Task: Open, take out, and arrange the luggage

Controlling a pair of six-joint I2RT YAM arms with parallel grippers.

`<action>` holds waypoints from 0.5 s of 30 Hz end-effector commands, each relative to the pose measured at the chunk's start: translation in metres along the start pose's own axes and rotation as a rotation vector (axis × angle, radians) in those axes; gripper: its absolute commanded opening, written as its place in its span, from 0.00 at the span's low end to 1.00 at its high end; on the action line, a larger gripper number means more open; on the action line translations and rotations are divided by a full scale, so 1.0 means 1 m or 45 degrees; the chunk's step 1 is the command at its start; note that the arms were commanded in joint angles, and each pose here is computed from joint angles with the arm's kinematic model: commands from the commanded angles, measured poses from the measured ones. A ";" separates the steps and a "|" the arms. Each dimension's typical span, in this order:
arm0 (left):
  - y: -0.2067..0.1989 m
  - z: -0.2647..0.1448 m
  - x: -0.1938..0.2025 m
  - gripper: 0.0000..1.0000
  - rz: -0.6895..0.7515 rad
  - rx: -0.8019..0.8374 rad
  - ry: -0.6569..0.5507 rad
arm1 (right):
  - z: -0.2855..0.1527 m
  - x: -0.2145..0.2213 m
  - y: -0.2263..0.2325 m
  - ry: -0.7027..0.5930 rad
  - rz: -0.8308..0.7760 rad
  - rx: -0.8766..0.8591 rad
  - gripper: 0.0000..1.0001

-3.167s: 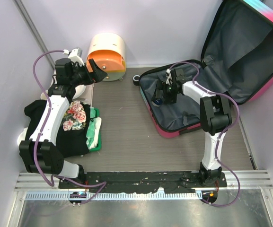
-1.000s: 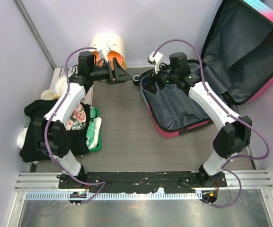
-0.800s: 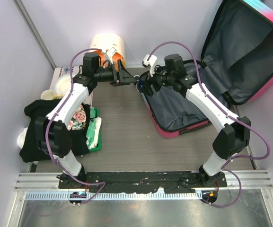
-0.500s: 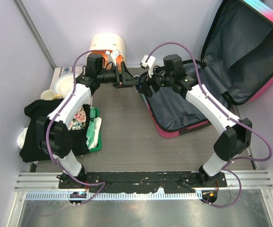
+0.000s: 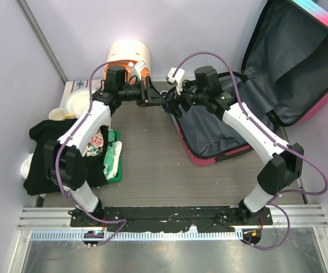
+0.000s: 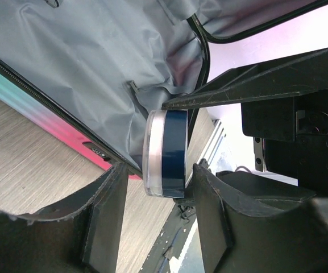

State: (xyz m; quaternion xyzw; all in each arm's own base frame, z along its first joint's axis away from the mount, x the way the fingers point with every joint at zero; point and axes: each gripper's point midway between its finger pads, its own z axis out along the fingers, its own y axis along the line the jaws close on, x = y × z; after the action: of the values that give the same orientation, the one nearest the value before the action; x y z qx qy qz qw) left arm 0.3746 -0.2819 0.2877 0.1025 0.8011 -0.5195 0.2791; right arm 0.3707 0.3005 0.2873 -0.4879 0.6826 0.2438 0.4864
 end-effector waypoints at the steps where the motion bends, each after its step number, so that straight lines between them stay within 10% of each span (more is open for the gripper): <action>1: -0.009 0.002 -0.001 0.49 0.024 0.041 0.001 | -0.019 -0.036 -0.001 -0.108 -0.103 0.054 0.40; 7: -0.011 0.000 -0.006 0.20 0.002 0.060 -0.032 | -0.019 -0.038 0.000 -0.115 -0.116 0.053 0.42; 11: -0.005 -0.011 -0.024 0.00 -0.069 0.076 -0.133 | -0.023 -0.041 -0.004 -0.128 -0.088 0.092 0.86; 15: 0.002 -0.037 -0.057 0.00 -0.048 0.046 -0.259 | -0.036 -0.050 -0.014 -0.157 -0.076 0.196 0.88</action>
State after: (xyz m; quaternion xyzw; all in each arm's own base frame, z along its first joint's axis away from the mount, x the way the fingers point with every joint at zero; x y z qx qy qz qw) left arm 0.3879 -0.2706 0.2842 0.0508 0.7951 -0.5386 0.2741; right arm 0.3730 0.2968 0.2898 -0.4819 0.6863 0.2234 0.4969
